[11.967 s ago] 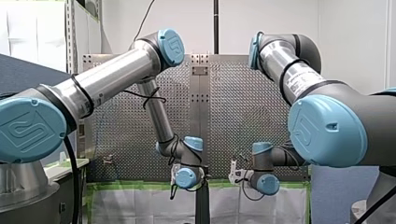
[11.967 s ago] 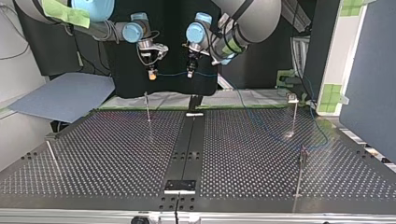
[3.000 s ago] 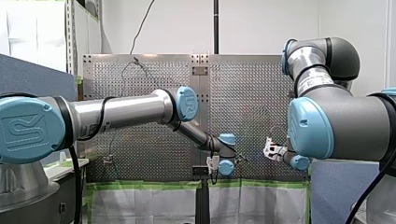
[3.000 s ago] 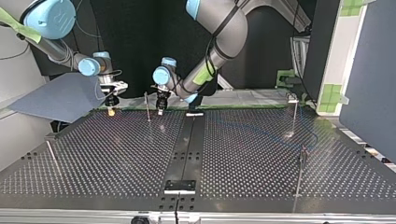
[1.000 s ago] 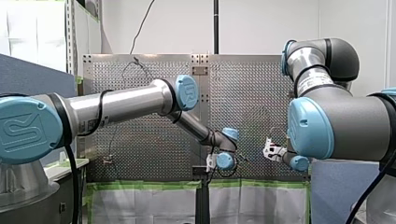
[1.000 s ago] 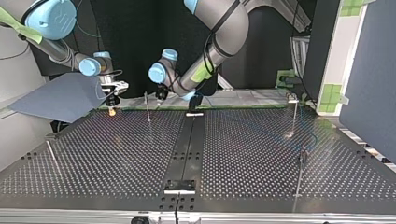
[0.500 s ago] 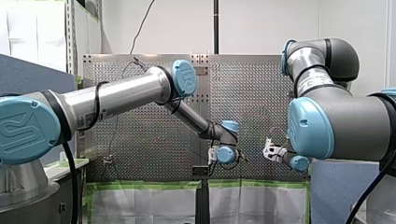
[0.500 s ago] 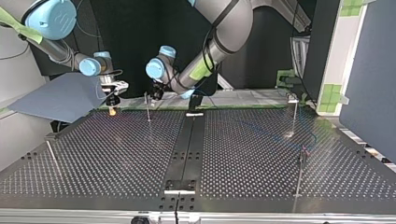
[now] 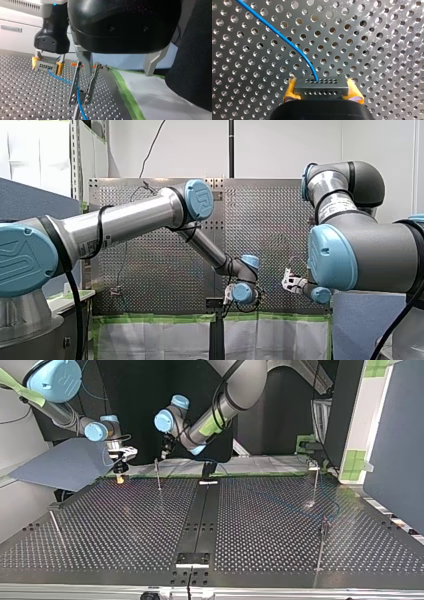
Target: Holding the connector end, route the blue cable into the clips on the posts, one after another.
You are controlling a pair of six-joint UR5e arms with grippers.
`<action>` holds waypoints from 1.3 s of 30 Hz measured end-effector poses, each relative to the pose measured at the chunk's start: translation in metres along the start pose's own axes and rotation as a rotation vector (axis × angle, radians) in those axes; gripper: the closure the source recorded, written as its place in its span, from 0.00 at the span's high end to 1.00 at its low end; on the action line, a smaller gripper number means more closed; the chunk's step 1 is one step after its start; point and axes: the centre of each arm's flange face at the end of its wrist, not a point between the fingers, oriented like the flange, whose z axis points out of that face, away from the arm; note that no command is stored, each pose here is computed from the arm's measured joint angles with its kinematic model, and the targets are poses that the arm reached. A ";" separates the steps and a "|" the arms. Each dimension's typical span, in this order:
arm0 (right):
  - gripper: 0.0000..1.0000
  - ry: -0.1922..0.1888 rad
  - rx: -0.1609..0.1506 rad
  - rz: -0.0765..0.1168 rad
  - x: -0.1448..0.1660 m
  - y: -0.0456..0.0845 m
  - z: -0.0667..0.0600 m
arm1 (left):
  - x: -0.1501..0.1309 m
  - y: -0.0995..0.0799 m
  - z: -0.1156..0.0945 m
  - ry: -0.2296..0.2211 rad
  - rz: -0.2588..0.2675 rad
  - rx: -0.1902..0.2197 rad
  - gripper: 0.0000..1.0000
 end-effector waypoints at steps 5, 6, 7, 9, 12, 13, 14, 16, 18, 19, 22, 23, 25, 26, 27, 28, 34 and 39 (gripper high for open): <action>0.00 -0.001 0.000 0.002 -0.001 0.000 0.000 | -0.001 -0.006 -0.002 -0.016 -0.004 0.005 1.00; 0.00 -0.001 0.000 0.002 -0.001 0.000 0.000 | -0.001 -0.006 -0.001 -0.021 -0.006 0.006 1.00; 0.00 -0.001 0.000 0.003 -0.001 0.000 0.000 | -0.002 -0.007 -0.001 -0.027 -0.008 0.006 1.00; 0.00 -0.001 0.001 0.003 -0.001 0.000 0.000 | -0.003 -0.008 0.000 -0.040 -0.014 0.005 1.00; 0.00 -0.002 0.002 0.004 -0.001 -0.001 0.000 | -0.006 -0.007 0.003 -0.064 -0.024 0.003 1.00; 0.00 -0.002 0.003 0.004 -0.001 -0.002 0.000 | -0.007 -0.007 0.004 -0.072 -0.027 0.002 1.00; 0.00 -0.002 0.003 0.004 -0.001 -0.002 0.000 | -0.008 -0.007 0.005 -0.083 -0.032 0.000 1.00; 0.00 -0.002 0.003 0.004 -0.001 -0.002 0.000 | -0.010 -0.007 0.007 -0.099 -0.039 0.000 1.00; 0.00 -0.002 0.003 0.004 -0.001 -0.002 0.000 | -0.011 -0.007 0.008 -0.111 -0.046 0.000 1.00; 0.00 -0.003 0.003 0.004 -0.002 -0.002 0.000 | -0.011 -0.007 0.008 -0.114 -0.048 -0.001 1.00; 0.00 -0.003 0.003 0.004 -0.002 -0.002 0.000 | -0.012 -0.007 0.009 -0.116 -0.057 -0.005 1.00; 0.00 -0.003 0.003 0.004 -0.002 -0.002 0.000 | -0.011 -0.007 0.009 -0.116 -0.059 -0.006 1.00; 0.00 -0.003 0.003 0.004 -0.002 -0.002 0.000 | -0.011 -0.006 0.009 -0.116 -0.061 -0.009 1.00; 0.00 -0.003 0.003 0.004 -0.002 -0.002 0.000 | -0.011 -0.006 0.009 -0.117 -0.062 -0.009 1.00; 0.00 -0.003 0.003 0.004 -0.002 -0.001 0.000 | -0.011 -0.006 0.009 -0.116 -0.063 -0.010 1.00; 0.00 -0.003 0.003 0.004 -0.002 -0.001 0.000 | -0.011 -0.006 0.009 -0.117 -0.064 -0.010 1.00; 0.00 -0.004 0.001 0.006 -0.003 -0.001 -0.001 | -0.011 -0.007 0.008 -0.117 -0.072 -0.010 1.00; 0.00 -0.005 0.001 0.008 -0.004 0.000 -0.001 | -0.011 -0.006 0.009 -0.117 -0.075 -0.011 1.00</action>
